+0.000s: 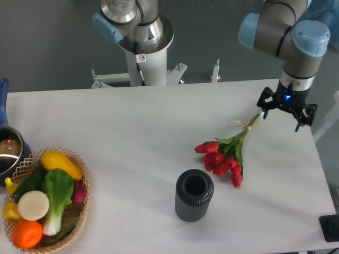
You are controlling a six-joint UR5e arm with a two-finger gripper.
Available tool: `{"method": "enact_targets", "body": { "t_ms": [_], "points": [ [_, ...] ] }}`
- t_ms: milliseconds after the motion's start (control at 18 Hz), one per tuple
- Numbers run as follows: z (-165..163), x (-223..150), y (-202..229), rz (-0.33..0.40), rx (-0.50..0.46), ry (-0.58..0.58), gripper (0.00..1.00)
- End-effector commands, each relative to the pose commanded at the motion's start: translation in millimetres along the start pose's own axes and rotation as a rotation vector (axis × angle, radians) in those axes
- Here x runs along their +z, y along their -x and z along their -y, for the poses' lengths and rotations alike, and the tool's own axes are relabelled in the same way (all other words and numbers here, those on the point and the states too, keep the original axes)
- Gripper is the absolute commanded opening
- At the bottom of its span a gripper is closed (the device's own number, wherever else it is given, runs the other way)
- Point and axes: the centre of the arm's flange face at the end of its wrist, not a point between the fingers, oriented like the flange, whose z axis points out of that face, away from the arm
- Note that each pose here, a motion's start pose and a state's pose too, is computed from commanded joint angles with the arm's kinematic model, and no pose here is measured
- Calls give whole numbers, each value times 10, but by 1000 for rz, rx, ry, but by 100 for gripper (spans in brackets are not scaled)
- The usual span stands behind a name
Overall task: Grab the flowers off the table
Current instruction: 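Move the open gripper over the red tulip stems and lower it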
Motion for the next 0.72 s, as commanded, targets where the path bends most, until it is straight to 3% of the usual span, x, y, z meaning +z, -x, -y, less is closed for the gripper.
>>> {"method": "enact_targets", "body": {
  "t_ms": [389, 611, 722],
  "points": [
    [28, 85, -122, -18, -8, 1, 100],
    [38, 194, -315, 16, -9, -7, 100],
    [70, 299, -401, -8, -4, -11, 100]
  ]
}}
